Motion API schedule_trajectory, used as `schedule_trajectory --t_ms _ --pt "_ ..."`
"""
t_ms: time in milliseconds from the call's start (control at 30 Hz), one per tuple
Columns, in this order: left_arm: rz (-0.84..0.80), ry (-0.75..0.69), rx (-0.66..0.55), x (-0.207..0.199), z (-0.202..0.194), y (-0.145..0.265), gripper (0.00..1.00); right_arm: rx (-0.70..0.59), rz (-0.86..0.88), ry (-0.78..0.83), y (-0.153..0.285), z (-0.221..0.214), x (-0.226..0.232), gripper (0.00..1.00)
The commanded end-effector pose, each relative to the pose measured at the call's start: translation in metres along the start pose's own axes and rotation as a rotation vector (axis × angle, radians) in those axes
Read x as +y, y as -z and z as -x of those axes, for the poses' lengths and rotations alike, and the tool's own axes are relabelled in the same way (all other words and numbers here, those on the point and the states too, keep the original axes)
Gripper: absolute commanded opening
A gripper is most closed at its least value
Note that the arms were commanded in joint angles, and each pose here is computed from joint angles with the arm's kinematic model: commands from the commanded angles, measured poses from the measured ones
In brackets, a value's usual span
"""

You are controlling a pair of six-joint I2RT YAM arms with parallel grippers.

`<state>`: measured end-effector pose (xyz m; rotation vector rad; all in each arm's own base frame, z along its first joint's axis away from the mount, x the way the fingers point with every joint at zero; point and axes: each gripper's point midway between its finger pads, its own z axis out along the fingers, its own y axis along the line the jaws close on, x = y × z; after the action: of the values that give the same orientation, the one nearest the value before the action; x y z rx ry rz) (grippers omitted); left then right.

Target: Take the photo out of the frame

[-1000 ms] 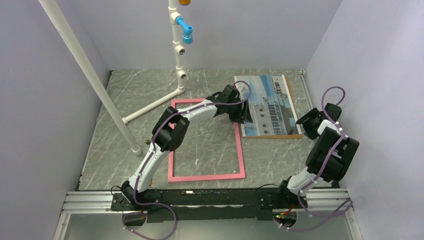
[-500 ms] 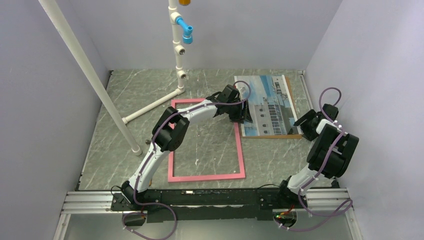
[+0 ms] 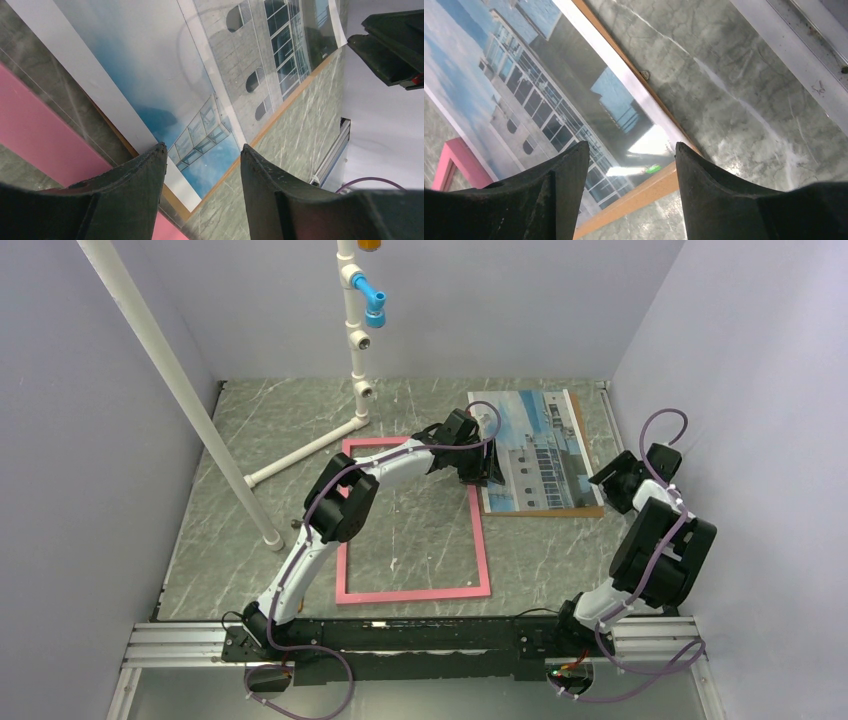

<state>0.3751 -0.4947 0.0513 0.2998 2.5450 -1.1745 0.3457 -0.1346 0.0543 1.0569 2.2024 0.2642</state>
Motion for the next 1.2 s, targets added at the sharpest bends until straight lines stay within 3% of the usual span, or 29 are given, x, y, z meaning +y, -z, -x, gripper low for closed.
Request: schedule_trajectory --t_ms 0,300,600,900,933,967,1167 --pt "0.085 0.018 0.035 0.028 -0.015 -0.012 0.61 -0.037 0.056 0.008 0.001 0.009 0.012 0.65" --pt "0.072 -0.042 0.027 0.019 -0.010 -0.005 0.61 -0.030 0.102 -0.047 -0.008 0.005 0.010 0.58" --pt "-0.086 -0.256 -0.133 -0.060 0.051 0.062 0.73 -0.113 0.251 0.023 0.016 0.023 0.055 0.65" --pt "-0.040 -0.411 -0.246 -0.059 0.098 0.105 0.80 -0.170 0.258 0.150 0.009 0.050 0.117 0.80" --pt "-0.038 -0.417 -0.257 -0.057 0.103 0.104 0.80 -0.179 0.250 0.159 0.005 0.057 0.122 0.94" --pt "-0.044 -0.420 -0.268 -0.057 0.106 0.102 0.79 -0.190 0.244 0.182 0.002 0.063 0.127 0.99" --pt "-0.157 -0.387 -0.280 -0.063 0.112 0.071 0.77 -0.193 0.148 0.261 -0.026 0.103 0.135 1.00"
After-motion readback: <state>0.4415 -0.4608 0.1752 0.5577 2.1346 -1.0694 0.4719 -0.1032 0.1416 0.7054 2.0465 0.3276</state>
